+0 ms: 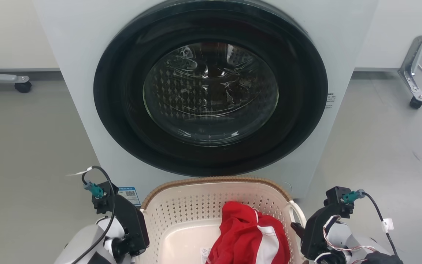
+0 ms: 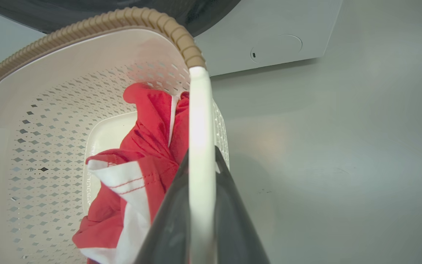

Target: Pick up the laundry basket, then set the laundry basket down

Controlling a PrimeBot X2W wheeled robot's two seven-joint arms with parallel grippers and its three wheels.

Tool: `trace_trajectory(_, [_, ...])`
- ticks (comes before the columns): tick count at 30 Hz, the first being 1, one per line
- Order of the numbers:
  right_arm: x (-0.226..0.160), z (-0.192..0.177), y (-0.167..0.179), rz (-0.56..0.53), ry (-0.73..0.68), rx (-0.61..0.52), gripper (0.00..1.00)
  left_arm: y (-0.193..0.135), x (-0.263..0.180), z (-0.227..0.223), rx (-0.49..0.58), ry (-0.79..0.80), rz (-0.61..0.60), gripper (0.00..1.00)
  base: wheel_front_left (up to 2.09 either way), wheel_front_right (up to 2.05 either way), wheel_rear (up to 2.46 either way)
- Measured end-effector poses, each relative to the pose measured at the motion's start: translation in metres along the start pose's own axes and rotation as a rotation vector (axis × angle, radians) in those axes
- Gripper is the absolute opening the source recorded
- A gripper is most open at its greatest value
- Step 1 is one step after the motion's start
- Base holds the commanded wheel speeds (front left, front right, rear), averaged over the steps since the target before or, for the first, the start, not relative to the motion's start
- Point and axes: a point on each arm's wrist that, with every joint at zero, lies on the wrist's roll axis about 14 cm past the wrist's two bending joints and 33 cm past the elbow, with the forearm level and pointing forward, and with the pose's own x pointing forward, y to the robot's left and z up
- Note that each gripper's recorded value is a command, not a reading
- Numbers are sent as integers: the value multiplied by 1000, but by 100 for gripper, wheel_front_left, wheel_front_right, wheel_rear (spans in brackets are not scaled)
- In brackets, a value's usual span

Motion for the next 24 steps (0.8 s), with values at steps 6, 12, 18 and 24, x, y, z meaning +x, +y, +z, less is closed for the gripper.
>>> trace_trajectory(6, [-2,-6,-1,2,14,20,0,2,0,-8,-9,14,0,0,0,0,0])
trace_trajectory(12, [-4,-8,0,7,20,31,0,1,-2,-10,-13,21,-1,0,0,0,0])
trace_trajectory(18, [-5,-9,0,9,25,31,0,2,-2,-14,-17,33,0,0,0,0,0])
trace_trajectory(24, [-5,-9,0,11,30,31,0,2,-2,-15,-23,33,4,0,0,0,0])
